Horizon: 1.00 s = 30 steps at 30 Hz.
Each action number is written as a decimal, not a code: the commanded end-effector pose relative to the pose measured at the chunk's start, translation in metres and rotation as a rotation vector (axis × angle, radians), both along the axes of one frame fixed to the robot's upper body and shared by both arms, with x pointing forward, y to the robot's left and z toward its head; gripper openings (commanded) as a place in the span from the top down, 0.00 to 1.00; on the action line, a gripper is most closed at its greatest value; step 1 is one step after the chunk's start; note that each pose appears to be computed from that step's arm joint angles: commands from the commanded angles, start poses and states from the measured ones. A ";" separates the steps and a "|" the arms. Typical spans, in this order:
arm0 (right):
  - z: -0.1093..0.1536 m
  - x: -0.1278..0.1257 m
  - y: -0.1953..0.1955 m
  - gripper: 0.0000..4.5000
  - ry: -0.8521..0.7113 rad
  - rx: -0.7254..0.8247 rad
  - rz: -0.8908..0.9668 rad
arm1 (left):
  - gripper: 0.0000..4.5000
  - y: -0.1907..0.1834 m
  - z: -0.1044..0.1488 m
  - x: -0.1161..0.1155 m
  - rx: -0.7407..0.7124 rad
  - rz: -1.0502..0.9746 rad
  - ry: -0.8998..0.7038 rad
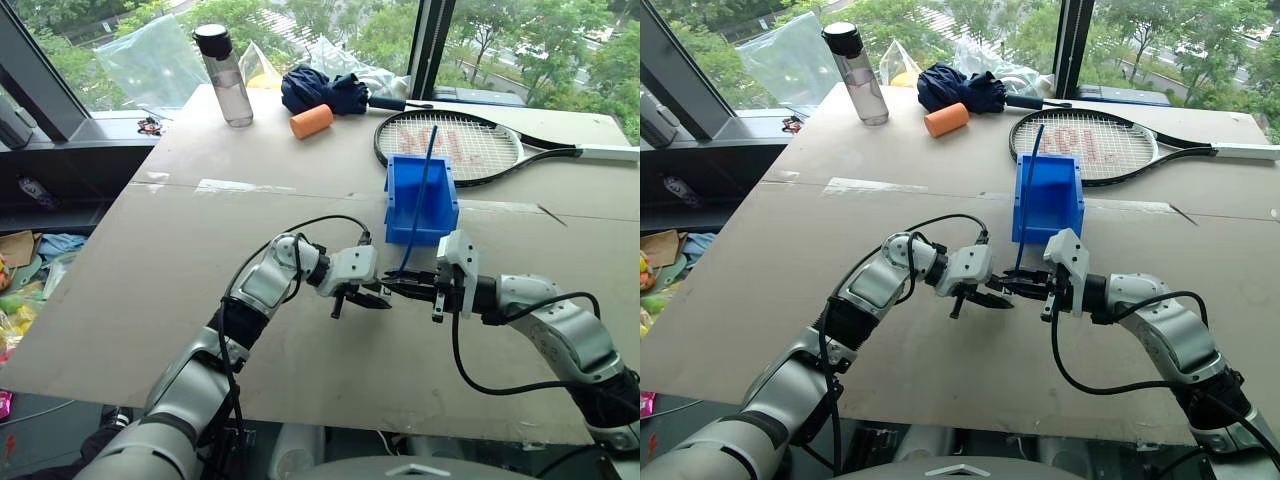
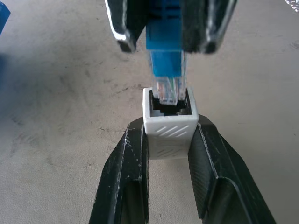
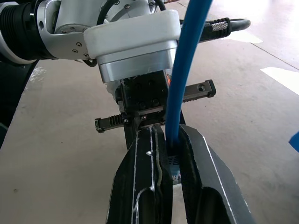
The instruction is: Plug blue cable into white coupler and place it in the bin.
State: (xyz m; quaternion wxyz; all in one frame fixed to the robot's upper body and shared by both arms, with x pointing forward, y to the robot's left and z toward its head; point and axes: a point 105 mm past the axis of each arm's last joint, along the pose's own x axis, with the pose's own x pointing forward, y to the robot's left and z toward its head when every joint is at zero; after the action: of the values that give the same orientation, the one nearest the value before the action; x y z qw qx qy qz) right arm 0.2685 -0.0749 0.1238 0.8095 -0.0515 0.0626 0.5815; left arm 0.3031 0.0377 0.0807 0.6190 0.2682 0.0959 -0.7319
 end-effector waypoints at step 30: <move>-0.006 0.009 -0.004 1.00 -0.011 -0.055 -0.015 | 0.19 0.005 0.024 -0.003 -0.121 0.111 0.018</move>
State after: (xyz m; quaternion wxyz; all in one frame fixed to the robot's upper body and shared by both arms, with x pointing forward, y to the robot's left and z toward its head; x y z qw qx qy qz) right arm 0.2723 -0.0703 0.1073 0.7928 -0.0959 0.0811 0.5964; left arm 0.3006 0.0386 0.0889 0.6553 0.2323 0.0931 -0.7127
